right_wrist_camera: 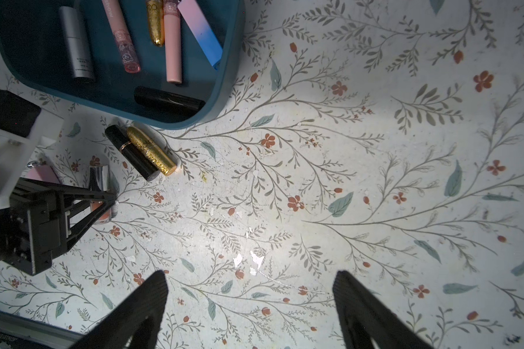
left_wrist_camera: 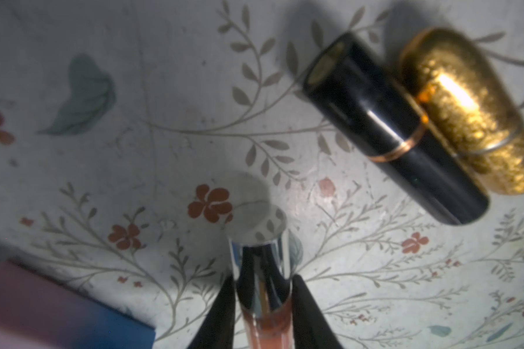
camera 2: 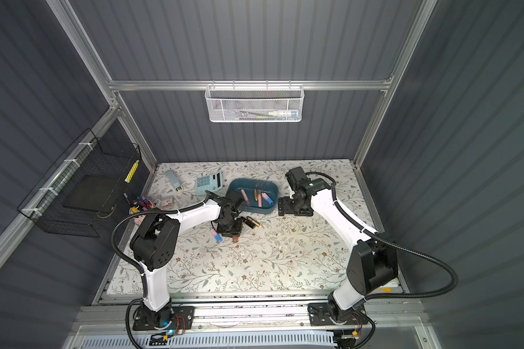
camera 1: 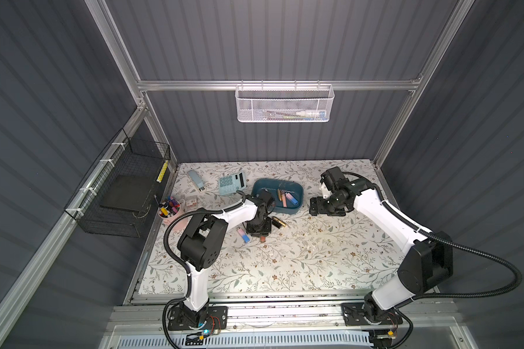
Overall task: Put the lipstick into the storage box
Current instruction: Pick up the lipstick at the center of the board, then place the lipstick in the storage box.
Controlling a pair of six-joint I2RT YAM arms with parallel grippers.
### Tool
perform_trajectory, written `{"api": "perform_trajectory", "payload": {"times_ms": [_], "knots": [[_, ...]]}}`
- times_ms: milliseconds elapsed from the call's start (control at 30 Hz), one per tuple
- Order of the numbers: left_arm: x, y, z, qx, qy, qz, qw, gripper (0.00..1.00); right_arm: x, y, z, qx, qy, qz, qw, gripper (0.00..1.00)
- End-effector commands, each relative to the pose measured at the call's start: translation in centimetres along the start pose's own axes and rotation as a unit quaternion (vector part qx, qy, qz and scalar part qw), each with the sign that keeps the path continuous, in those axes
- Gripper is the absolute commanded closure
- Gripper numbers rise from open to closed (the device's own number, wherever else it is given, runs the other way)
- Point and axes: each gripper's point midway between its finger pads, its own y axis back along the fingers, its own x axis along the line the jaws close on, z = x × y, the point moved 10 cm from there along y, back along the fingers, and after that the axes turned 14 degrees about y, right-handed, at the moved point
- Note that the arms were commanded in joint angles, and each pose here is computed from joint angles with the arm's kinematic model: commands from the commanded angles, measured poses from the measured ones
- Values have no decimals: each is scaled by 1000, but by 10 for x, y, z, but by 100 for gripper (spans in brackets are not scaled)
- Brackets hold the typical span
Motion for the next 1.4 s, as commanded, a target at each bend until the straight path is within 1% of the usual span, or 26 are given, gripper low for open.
{"api": "perform_trajectory", "payload": {"times_ms": [0, 67, 133, 167, 233, 533, 700, 867, 1033, 1200, 1367], "knots": [[2, -6, -1, 17, -3, 19, 1000, 75, 0, -1, -2, 1, -4, -1, 1000, 13], [1, -2, 0, 15, -4, 20, 1000, 80, 1, -3, -1, 1, -2, 0, 1000, 12], [1, 2, 0, 14, -6, 25, 1000, 82, 1, -4, 0, 0, -2, 2, 1000, 12], [-4, 13, 5, 1, -7, 17, 1000, 82, 1, -4, 1, 0, -1, 3, 1000, 13], [-7, 25, 7, -8, -11, 17, 1000, 84, 1, -5, 2, -2, 0, 3, 1000, 13], [-24, 88, 21, -58, -46, 20, 997, 84, 2, -7, 11, -11, 4, 4, 1000, 13], [-41, 110, 36, -89, -61, 2, 994, 84, 1, -6, 13, -13, 9, 1, 1000, 13], [-55, 111, 54, -114, -82, 3, 990, 84, -2, -3, 16, -17, 9, -4, 1000, 12], [-68, 97, 75, -131, -98, 4, 986, 83, -6, 1, 17, -20, 6, -6, 1000, 12], [-77, 79, 102, -140, -93, -3, 986, 83, -10, 2, 16, -17, 1, -9, 1000, 12], [-76, 65, 125, -143, -73, -28, 987, 83, -11, 3, 18, -18, -3, -13, 1000, 12]]}}
